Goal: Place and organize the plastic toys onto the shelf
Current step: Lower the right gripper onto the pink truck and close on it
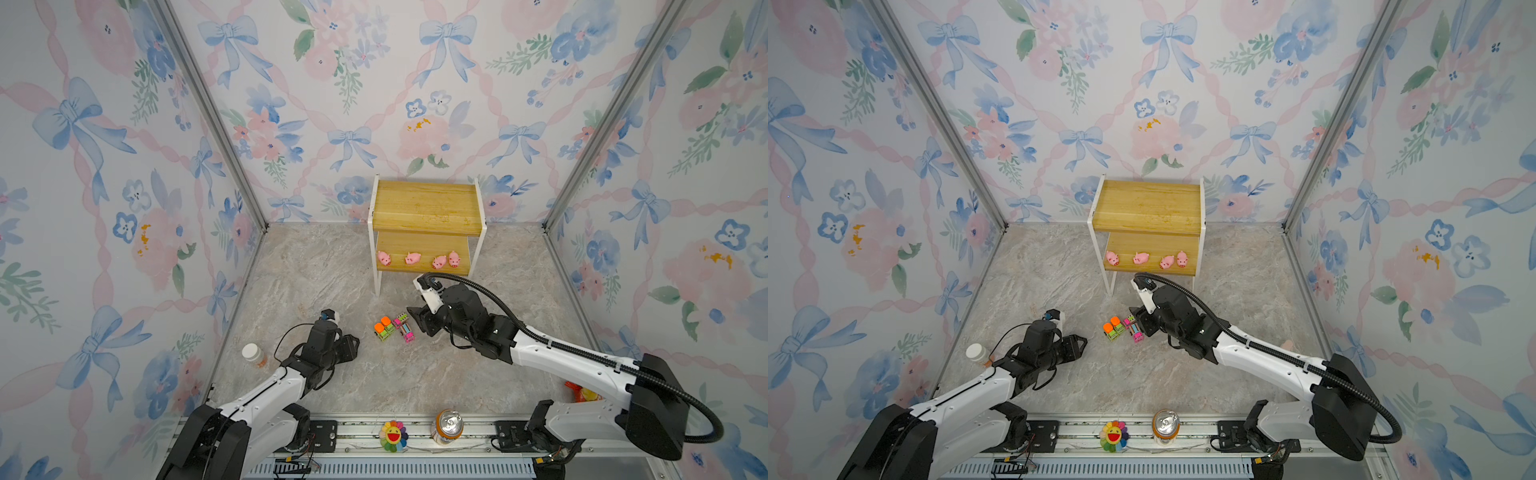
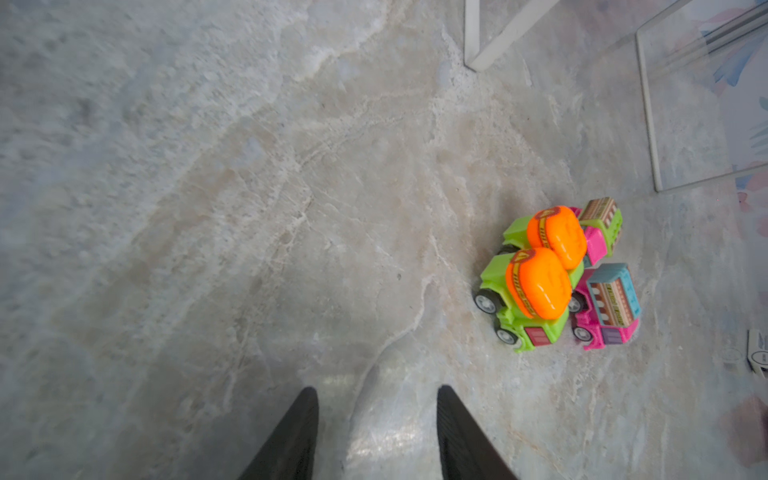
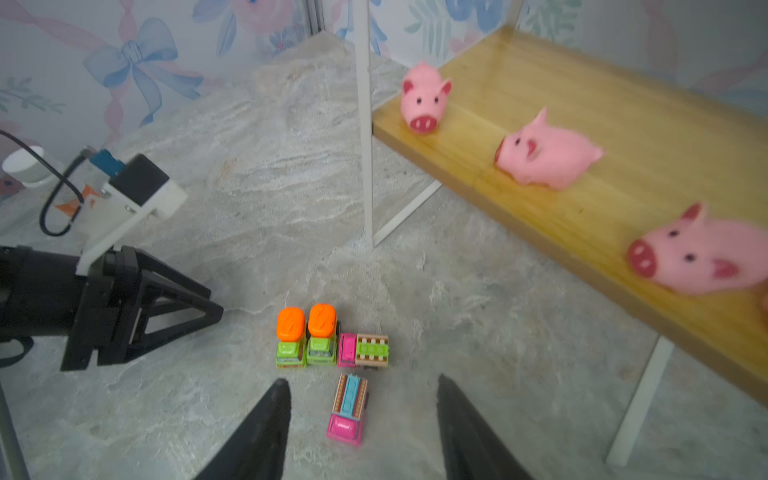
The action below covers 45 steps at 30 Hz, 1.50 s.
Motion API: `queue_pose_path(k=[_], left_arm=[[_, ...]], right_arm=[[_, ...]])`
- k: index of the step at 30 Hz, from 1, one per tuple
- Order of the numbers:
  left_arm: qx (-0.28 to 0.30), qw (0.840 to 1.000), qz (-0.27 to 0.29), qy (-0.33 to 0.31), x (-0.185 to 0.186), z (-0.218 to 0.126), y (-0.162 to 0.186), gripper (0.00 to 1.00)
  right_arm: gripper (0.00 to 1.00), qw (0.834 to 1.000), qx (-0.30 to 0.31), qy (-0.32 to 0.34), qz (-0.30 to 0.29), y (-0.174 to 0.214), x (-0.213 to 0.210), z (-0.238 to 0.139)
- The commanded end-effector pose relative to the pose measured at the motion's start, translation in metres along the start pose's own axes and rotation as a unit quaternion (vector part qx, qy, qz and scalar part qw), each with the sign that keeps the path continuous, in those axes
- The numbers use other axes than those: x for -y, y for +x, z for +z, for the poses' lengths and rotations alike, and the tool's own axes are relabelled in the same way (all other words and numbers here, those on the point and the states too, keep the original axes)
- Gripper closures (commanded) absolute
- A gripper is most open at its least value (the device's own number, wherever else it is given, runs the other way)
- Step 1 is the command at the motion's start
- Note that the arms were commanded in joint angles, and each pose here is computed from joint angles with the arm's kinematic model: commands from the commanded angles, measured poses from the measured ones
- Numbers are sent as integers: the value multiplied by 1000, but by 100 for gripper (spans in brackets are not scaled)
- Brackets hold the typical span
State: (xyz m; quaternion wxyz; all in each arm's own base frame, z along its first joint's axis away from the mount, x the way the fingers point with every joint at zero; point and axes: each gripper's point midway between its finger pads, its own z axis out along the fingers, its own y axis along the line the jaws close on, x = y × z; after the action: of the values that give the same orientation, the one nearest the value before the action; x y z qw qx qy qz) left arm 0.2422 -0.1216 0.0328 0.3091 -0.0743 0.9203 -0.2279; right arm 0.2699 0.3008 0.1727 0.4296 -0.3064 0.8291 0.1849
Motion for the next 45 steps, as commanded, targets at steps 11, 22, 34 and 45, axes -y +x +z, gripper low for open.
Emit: queue_pose_path(k=[11,22,34,45], left_arm=[[0,999,16,29,17,-1,-3,52],[-1,1000,17,23,16,0,-2,52],[-2,1000,17,20,15,0,-1,52],[8,1000,16,20,15,-4,-4,52]], right_arm=[[42,990,-123,-3,63,71,-8,50],[40,985,-154,21,79,86,-6,89],[58,980,-180,21,78,100,-7,98],[79,982,-176,10,69,79,-13,68]])
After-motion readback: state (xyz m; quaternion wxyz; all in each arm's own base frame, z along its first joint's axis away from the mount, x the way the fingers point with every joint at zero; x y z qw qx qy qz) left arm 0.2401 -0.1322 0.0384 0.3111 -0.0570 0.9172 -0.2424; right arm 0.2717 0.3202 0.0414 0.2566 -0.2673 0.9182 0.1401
